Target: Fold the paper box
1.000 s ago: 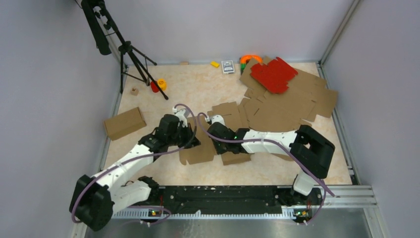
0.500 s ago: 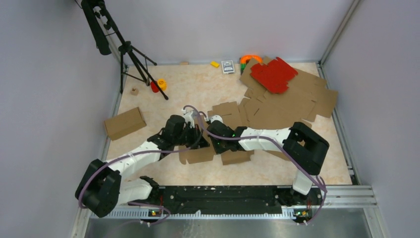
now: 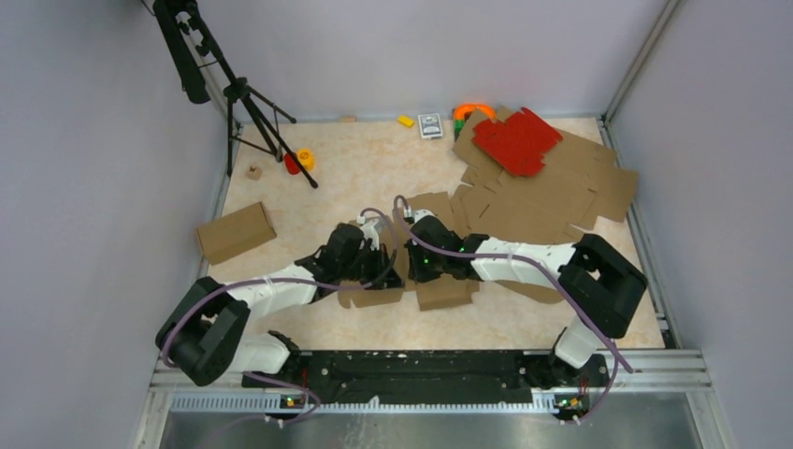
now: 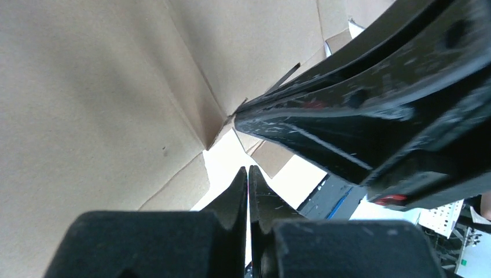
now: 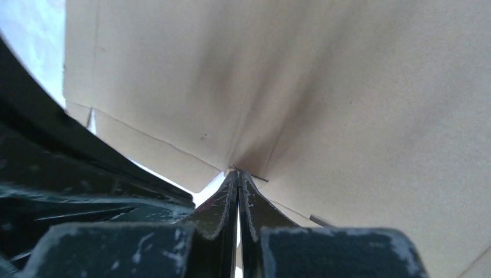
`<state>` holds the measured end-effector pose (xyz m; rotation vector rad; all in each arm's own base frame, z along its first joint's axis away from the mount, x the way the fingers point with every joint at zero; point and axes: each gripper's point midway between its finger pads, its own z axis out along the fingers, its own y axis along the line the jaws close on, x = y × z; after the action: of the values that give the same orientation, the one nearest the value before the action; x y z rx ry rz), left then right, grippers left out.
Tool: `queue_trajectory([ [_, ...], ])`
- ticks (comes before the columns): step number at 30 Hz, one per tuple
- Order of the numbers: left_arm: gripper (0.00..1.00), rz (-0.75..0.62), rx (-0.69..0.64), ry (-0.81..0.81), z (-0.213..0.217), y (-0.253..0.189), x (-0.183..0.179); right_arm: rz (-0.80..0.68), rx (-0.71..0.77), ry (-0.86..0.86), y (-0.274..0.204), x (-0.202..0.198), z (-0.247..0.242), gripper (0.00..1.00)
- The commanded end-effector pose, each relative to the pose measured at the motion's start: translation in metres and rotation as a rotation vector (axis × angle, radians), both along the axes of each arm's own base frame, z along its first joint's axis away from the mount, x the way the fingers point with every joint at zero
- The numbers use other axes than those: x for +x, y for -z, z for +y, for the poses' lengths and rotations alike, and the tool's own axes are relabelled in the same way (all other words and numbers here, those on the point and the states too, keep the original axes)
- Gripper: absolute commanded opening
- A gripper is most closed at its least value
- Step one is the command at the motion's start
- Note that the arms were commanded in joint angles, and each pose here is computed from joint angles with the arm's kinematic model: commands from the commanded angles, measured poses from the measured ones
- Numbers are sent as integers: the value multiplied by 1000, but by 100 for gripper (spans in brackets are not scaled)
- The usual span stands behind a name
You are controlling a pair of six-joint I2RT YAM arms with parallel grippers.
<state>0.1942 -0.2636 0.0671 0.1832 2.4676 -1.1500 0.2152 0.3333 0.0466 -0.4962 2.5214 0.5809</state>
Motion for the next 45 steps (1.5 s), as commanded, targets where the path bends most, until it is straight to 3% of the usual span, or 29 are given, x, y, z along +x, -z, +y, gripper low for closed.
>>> queue_trajectory([
  [1,0,-45,-39,11,-18,-10,11,32,155,3,-23,1,9,0],
  [17,0,1,58,-44,-30,28,37,37,105,36,-11,13,4,0],
  [25,0,52,148,-55,-17,59,30,-11,91,156,-32,14,-64,2],
  [33,0,57,212,-43,-8,62,27,-91,1,467,-39,13,-179,8],
  [42,0,68,318,-57,13,60,20,23,5,446,-2,-15,-190,3],
  [45,0,71,325,-53,15,60,19,68,79,412,11,-25,-177,2],
])
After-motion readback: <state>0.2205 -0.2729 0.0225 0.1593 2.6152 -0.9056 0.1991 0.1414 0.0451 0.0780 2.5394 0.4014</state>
